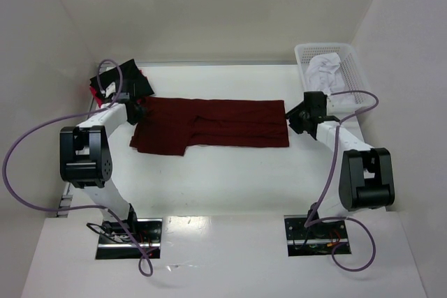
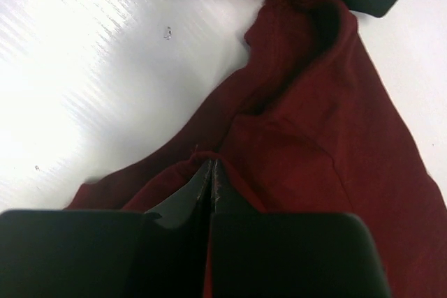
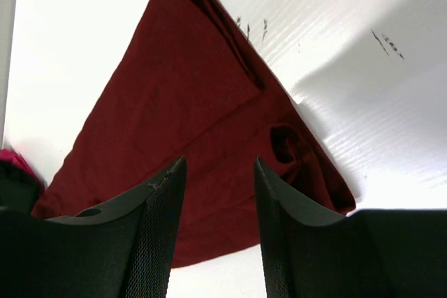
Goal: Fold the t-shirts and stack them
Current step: Fold the other side of the tshirt into a rectangle
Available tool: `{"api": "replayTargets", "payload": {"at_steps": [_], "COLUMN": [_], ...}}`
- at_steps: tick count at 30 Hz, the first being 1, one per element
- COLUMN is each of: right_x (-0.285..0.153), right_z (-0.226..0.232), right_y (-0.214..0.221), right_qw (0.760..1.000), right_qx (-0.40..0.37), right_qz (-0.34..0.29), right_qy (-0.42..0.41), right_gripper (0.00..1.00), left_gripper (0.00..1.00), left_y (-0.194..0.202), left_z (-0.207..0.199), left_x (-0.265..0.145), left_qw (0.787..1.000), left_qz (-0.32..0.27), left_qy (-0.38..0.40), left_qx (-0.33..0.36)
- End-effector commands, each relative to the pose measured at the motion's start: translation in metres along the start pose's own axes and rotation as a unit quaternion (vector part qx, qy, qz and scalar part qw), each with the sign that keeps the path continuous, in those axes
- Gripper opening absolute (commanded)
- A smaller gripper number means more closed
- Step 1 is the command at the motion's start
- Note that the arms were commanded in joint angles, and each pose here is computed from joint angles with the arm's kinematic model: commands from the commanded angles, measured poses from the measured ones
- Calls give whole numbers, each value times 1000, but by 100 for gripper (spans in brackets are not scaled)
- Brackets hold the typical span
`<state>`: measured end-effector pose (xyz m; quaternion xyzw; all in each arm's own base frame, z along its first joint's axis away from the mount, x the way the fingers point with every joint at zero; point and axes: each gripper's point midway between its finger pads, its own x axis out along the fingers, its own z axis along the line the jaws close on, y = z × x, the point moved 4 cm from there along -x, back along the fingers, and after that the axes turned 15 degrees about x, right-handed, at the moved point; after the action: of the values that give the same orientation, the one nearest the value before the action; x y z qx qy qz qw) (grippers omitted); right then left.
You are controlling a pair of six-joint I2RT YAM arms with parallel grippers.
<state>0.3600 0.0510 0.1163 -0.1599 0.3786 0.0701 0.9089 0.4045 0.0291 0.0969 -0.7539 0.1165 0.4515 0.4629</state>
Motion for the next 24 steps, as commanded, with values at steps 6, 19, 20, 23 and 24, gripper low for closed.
{"api": "replayTargets", "payload": {"at_steps": [6, 19, 20, 23, 24], "right_x": [-37, -43, -42, -35, -31], "right_z": [46, 105, 105, 106, 104], "right_y": [10, 161, 174, 204, 216], "right_qw": [994, 952, 948, 939, 936], "right_qx": [-51, -177, -186, -204, -212], "right_qz": [9, 176, 188, 212, 222], "right_qy": [-92, -179, -179, -175, -172], "right_gripper": [52, 58, 58, 58, 58], "left_gripper": [57, 99, 98, 94, 93], "left_y": [-22, -1, 10, 25, 27], "left_z": [-6, -3, 0, 6, 7], "left_x": [-13, -74, -72, -70, -71], "left_qw": [998, 990, 990, 990, 989], "left_qz": [-24, -13, 3, 19, 20], "left_qy": [57, 134, 136, 133, 135], "left_qx": [6, 44, 46, 47, 48]}}
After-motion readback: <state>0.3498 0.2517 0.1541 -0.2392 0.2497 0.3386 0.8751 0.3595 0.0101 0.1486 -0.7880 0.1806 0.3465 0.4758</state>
